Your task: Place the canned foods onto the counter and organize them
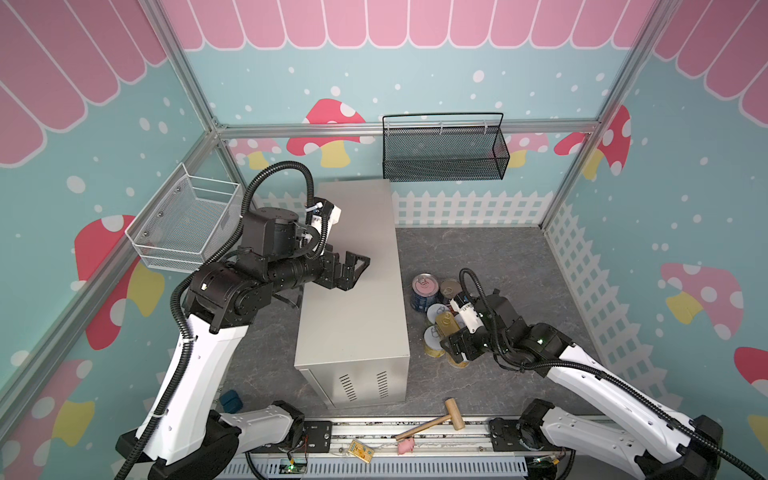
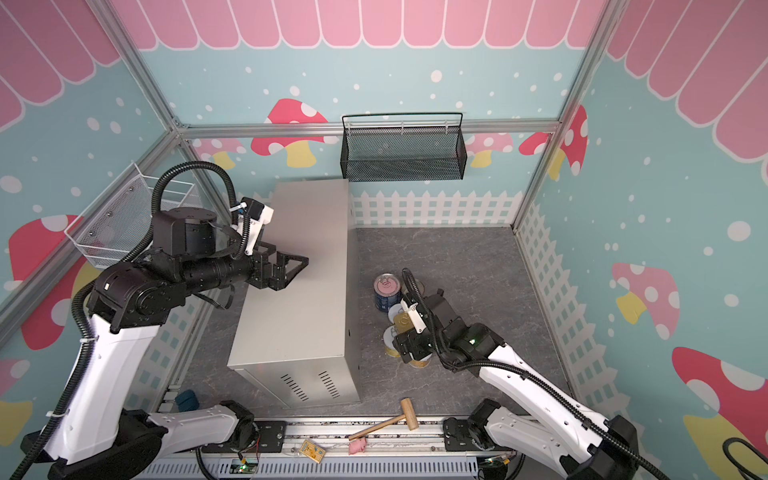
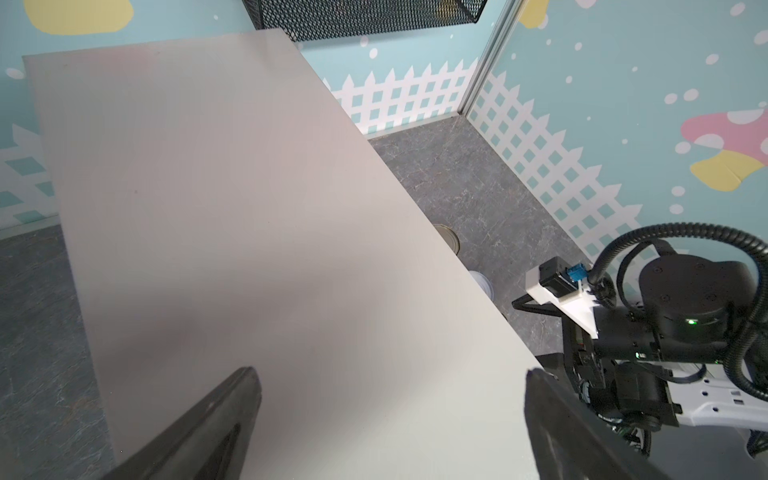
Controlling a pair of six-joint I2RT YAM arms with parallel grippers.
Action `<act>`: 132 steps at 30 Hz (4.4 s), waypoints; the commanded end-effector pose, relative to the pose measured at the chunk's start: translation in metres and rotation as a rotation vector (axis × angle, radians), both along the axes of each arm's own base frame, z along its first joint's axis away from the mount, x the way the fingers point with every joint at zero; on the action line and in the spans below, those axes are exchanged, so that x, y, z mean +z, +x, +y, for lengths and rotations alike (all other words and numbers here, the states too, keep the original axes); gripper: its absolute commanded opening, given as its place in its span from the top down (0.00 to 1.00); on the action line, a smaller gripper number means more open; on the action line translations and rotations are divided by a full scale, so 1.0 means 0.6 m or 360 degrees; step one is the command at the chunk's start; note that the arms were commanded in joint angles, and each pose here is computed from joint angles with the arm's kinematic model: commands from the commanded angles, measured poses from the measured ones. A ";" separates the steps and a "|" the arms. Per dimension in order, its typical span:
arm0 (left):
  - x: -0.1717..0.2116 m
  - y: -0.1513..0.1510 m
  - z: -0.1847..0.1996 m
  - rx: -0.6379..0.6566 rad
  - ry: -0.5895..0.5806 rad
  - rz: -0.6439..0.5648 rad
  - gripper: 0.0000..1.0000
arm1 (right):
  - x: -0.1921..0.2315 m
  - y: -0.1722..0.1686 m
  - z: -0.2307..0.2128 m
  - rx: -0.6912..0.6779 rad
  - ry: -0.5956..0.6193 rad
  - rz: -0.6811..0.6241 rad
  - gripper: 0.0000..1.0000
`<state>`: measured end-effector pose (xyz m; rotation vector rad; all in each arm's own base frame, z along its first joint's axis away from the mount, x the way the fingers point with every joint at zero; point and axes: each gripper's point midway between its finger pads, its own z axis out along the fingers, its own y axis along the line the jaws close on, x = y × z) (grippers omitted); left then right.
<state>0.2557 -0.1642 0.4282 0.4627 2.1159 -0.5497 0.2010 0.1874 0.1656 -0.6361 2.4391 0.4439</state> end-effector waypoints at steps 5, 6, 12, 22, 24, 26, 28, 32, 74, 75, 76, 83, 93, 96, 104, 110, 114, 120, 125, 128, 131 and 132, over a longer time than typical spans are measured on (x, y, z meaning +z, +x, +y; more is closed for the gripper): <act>0.018 -0.030 0.010 -0.0014 -0.0015 -0.0018 0.01 | -0.039 0.021 -0.017 -0.0217 -0.0057 0.0004 0.03; 0.018 -0.031 0.012 -0.0009 -0.0011 -0.0017 0.01 | -0.042 0.024 -0.019 -0.0227 -0.0063 -0.0007 0.03; 0.027 -0.037 0.015 -0.0009 -0.0006 -0.0005 0.01 | -0.064 0.039 -0.009 -0.0232 -0.0066 -0.0027 0.10; 0.051 -0.039 0.006 -0.0049 -0.0052 -0.0031 0.01 | -0.096 0.044 -0.005 -0.0220 -0.0064 -0.0042 0.20; 0.052 -0.038 0.003 -0.0060 -0.0059 -0.0025 0.01 | -0.095 0.047 -0.006 -0.0226 -0.0068 -0.0064 0.21; 0.052 -0.037 -0.002 -0.0075 -0.0066 -0.0015 0.01 | -0.094 0.051 -0.008 -0.0233 -0.0082 -0.0079 0.23; 0.052 -0.036 -0.003 -0.0080 -0.0069 -0.0010 0.01 | -0.096 0.054 -0.007 -0.0232 -0.0091 -0.0086 0.25; 0.054 -0.036 -0.003 -0.0080 -0.0067 -0.0013 0.01 | -0.104 0.056 -0.004 -0.0214 -0.0105 -0.0088 0.26; -0.043 -0.117 -0.135 -0.0668 0.0298 0.0144 0.01 | -0.050 0.186 -0.223 -0.0860 -0.0042 -0.0266 0.54; -0.049 -0.122 -0.145 -0.0695 0.0335 0.0148 0.01 | -0.053 0.187 -0.231 -0.0882 -0.0034 -0.0264 0.54; -0.054 -0.127 -0.155 -0.0727 0.0366 0.0151 0.01 | -0.059 0.188 -0.239 -0.0904 -0.0024 -0.0259 0.54; -0.062 -0.145 -0.213 -0.0867 0.0434 0.0130 0.01 | -0.131 0.191 -0.259 -0.0991 0.0006 -0.0126 0.55; -0.064 -0.152 -0.262 -0.0926 0.0486 0.0084 0.00 | -0.157 0.207 -0.273 -0.1041 -0.0067 -0.0086 0.51; -0.061 -0.152 -0.267 -0.0923 0.0489 0.0068 0.01 | -0.164 0.210 -0.269 -0.1022 -0.0074 -0.0060 0.46; -0.050 -0.154 -0.269 -0.0930 0.0469 0.0037 0.00 | -0.104 0.232 -0.251 -0.0868 -0.0020 -0.0239 0.24; -0.046 -0.156 -0.272 -0.0952 0.0461 0.0021 0.00 | -0.010 0.236 -0.199 -0.0526 0.0149 -0.0570 0.09; -0.042 -0.157 -0.273 -0.0965 0.0449 0.0010 0.01 | 0.023 0.235 -0.161 -0.0346 0.0283 -0.0659 0.04; -0.036 -0.167 -0.273 -0.1002 0.0410 0.0013 0.01 | 0.019 0.241 -0.101 -0.0140 0.0296 -0.0639 0.01; -0.031 -0.169 -0.269 -0.0998 0.0395 -0.0001 0.01 | 0.001 0.254 -0.065 -0.0094 0.0245 -0.0606 0.01; -0.026 -0.171 -0.264 -0.0991 0.0385 -0.0012 0.01 | -0.014 0.266 -0.054 -0.0115 0.0222 -0.0561 0.01; -0.023 -0.173 -0.259 -0.0986 0.0382 -0.0023 0.01 | -0.031 0.279 -0.051 -0.0155 0.0219 -0.0515 0.01; -0.023 -0.173 -0.257 -0.0985 0.0381 -0.0025 0.01 | -0.037 0.282 -0.051 -0.0167 0.0217 -0.0499 0.01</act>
